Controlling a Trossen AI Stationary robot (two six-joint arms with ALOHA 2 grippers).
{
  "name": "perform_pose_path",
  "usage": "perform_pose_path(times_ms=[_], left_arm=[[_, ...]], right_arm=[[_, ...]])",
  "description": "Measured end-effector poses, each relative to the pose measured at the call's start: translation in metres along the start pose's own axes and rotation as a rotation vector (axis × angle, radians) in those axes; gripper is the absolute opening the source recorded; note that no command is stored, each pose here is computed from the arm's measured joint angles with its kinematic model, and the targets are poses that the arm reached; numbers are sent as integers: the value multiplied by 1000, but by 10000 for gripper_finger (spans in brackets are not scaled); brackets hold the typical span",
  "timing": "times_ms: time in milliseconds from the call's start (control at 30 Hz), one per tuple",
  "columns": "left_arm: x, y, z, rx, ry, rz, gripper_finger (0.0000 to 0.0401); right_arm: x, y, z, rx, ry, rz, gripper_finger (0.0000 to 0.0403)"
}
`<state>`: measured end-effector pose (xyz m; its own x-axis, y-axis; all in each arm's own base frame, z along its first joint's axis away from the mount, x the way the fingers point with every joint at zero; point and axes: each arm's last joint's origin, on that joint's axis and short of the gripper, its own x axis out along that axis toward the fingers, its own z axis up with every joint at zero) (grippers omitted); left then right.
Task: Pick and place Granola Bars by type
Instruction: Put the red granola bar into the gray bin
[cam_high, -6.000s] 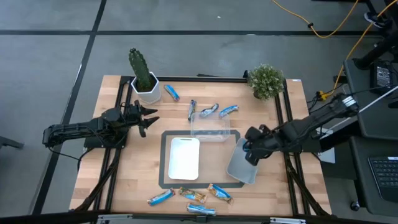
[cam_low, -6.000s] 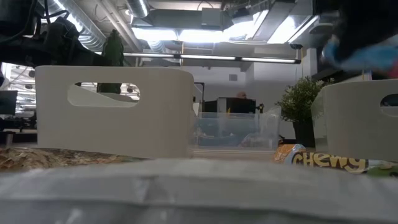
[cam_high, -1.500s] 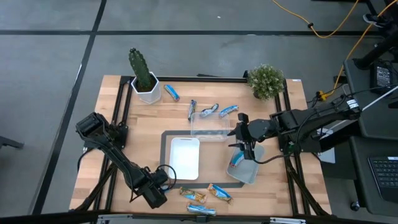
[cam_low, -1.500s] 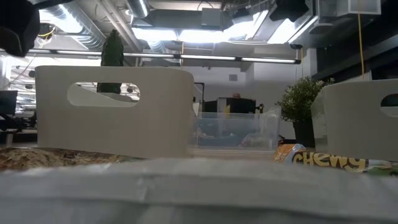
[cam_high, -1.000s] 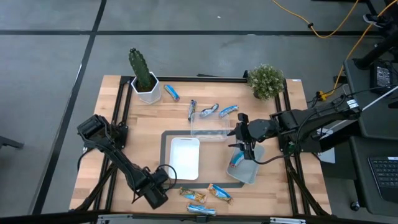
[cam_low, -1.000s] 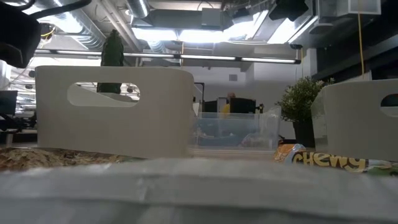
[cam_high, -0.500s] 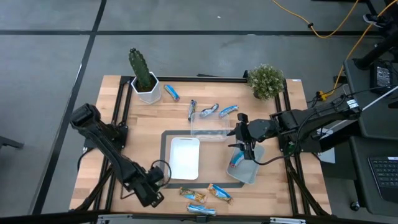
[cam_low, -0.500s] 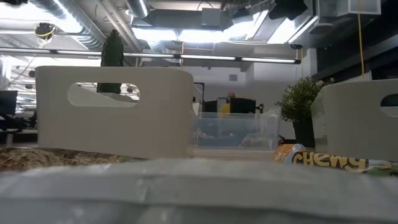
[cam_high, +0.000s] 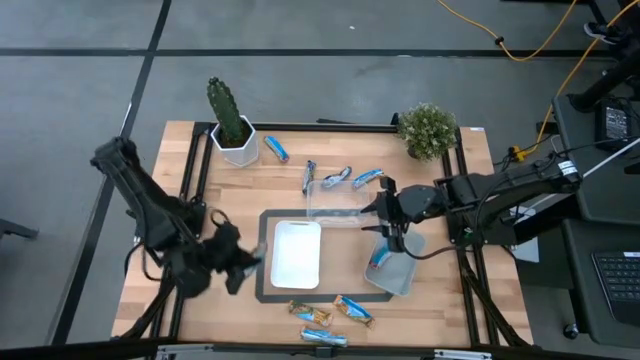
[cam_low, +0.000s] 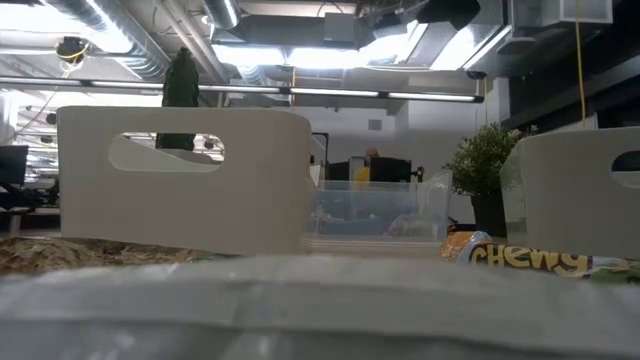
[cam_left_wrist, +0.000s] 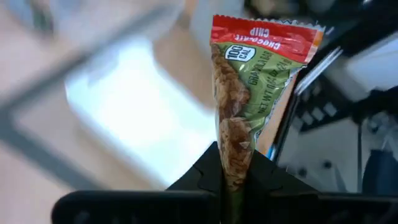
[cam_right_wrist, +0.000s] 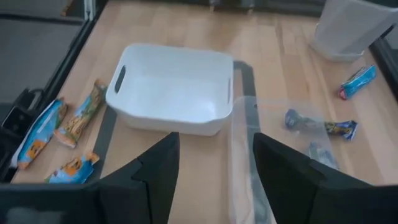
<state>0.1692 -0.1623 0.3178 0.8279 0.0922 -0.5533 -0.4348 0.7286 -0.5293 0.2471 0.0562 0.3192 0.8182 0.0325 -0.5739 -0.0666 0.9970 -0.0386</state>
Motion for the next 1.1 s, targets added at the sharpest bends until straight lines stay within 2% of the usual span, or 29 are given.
perform_pose_path(times_ms=[167, 300, 500, 633, 700, 867, 1100], left_arm=[[-24, 5, 27, 199, -154, -60, 21], [-33, 12, 48, 381, -240, -51, 21], [-16, 29, 81, 569, -319, 157, 20], [1, 46, 110, 598, -322, 287, 22], [9, 51, 125, 616, -316, 270, 25], [29, 55, 156, 663, -344, 133, 26], [63, 56, 174, 702, -349, -11, 22]], right_arm=[[1, -9, 7, 23, -62, -28, 206], [2, -21, 15, 32, -144, -64, 206], [1, -46, 36, 112, -360, -70, 206], [8, -60, 45, 114, -461, -49, 206], [15, -65, 48, 112, -476, -52, 207], [25, -76, 67, 108, -499, -83, 207], [39, -92, 93, 68, -515, -100, 208]])
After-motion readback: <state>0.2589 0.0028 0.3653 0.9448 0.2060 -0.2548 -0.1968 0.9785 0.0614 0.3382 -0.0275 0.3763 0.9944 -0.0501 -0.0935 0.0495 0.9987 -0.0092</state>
